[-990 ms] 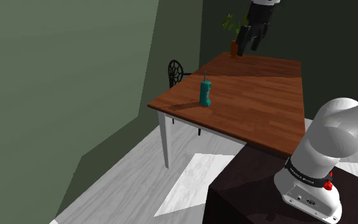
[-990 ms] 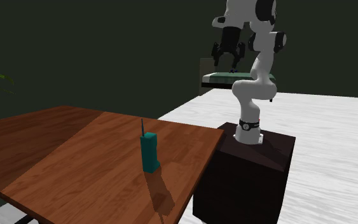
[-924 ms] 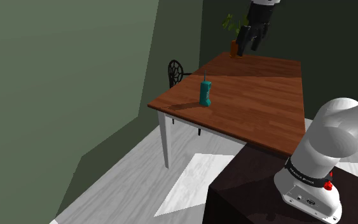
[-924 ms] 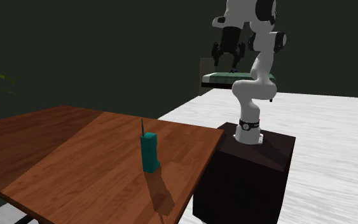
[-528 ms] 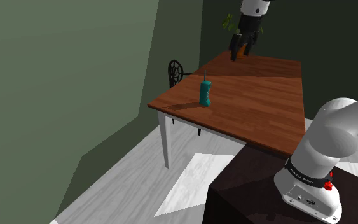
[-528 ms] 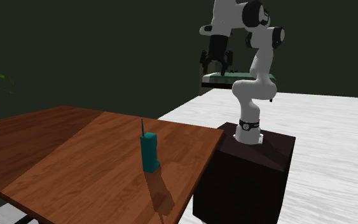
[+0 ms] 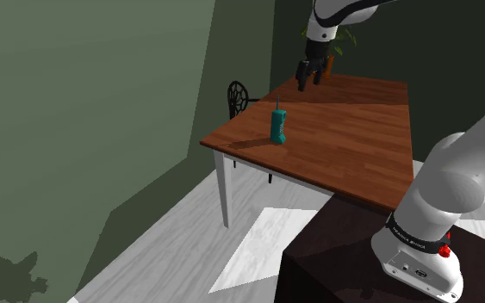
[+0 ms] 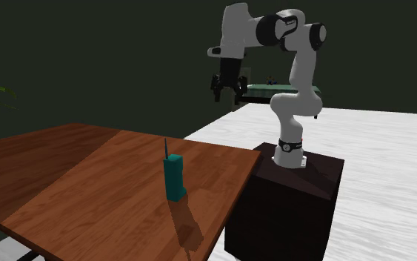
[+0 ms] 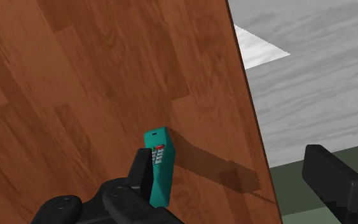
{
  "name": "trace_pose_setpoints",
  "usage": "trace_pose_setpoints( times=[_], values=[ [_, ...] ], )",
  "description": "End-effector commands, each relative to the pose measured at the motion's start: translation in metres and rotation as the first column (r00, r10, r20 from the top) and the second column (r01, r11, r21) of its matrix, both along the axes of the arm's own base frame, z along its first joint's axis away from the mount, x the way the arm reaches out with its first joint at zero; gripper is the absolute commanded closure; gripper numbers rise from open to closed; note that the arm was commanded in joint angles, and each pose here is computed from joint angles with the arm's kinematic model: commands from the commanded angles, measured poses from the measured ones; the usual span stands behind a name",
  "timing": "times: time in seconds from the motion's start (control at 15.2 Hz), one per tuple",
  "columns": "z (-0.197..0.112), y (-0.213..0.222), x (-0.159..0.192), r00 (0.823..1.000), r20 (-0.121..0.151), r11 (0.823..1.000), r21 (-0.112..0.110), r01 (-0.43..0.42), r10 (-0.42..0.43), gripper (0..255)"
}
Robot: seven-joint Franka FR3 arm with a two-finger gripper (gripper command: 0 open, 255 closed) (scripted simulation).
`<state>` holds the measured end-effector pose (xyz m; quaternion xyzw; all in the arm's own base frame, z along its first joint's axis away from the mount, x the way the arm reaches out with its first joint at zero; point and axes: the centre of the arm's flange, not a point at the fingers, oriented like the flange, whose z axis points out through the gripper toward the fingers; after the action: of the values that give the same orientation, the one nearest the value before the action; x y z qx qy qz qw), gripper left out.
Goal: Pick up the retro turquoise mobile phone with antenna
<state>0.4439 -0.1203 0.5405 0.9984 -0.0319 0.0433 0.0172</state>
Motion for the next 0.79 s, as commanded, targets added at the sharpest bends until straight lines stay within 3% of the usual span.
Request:
trace_pose_setpoints(
  times=[0.0,0.73],
  values=[
    [-0.017,-0.011,0.019,1.000,-0.010,1.000,0.004,-0.009,0.009,0],
    [-0.106,-0.077,0.124,0.997,-0.062,0.998,0.032,-0.052,0.054,0]
  ],
)
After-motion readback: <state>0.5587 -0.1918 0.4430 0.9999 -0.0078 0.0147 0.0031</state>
